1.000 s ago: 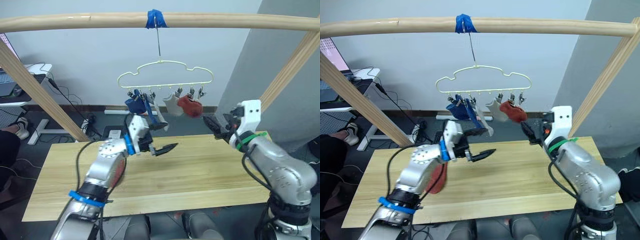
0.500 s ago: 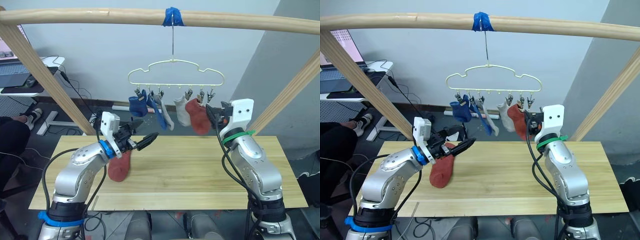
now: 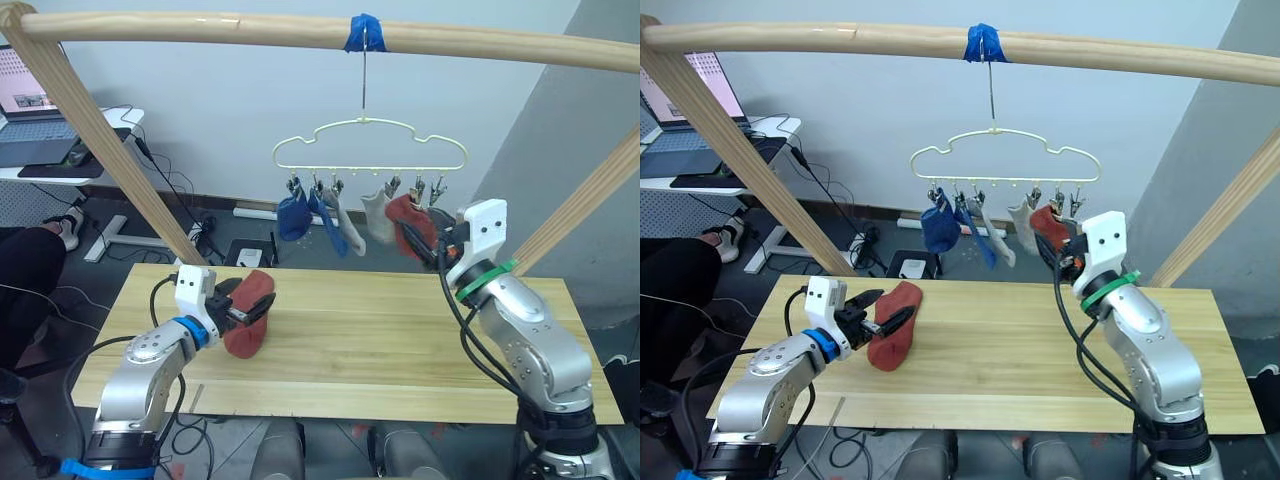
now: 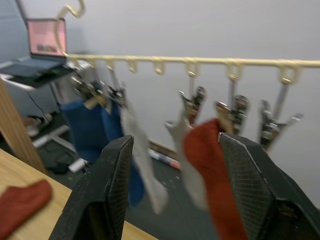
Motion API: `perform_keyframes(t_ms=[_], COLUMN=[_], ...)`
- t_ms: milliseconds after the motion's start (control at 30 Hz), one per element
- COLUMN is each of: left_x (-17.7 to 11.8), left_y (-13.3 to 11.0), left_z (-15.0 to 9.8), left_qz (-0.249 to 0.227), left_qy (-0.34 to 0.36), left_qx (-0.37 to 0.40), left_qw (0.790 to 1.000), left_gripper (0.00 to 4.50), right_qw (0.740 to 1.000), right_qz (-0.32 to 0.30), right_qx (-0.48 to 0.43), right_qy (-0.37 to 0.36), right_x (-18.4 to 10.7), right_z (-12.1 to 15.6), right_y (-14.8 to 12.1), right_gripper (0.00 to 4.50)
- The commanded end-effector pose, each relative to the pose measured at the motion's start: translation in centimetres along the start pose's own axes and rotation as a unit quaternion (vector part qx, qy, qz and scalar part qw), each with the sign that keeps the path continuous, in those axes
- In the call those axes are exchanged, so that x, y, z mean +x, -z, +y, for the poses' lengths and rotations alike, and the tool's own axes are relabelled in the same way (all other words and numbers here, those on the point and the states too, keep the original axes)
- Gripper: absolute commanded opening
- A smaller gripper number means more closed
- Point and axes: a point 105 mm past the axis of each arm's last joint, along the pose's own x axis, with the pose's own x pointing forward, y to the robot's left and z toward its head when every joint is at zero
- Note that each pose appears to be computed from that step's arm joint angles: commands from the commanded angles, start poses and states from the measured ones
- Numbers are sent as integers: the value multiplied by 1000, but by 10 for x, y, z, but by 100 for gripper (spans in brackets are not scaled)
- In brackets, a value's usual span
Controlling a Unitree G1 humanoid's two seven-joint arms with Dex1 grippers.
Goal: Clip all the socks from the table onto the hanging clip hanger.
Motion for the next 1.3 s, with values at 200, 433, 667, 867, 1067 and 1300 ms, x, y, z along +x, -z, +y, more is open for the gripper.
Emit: perform_keyframes(t_ms=[200, 433, 667, 867, 1067, 1300], left_x=[-13, -20, -17, -15, -14, -12], left_y=[-74, -112, -132, -126, -125, -124], left_z=[-79, -89, -86, -86, -88, -85], left_qz=[-129, -193, -236, -224, -222, -222], left_qy=[226, 260, 237, 234, 234, 227], left_qx=[58, 98, 131, 125, 125, 119], left_qw=[964, 941, 933, 938, 938, 941], left_gripper=[450, 450, 450, 450, 450, 450], right_qw=[994, 988, 983, 975, 973, 971], right_qz=[-48, -73, -78, -74, -70, -69], right_qx=[-24, -18, -12, -8, -6, -2], right_qy=[90, 134, 167, 208, 220, 228], right_x=[16, 29, 34, 39, 42, 52], right_z=[-16, -17, -20, -28, -30, -32], right_y=[-15, -20, -18, -16, -14, -12], right_gripper=[285, 285, 285, 285, 285, 285])
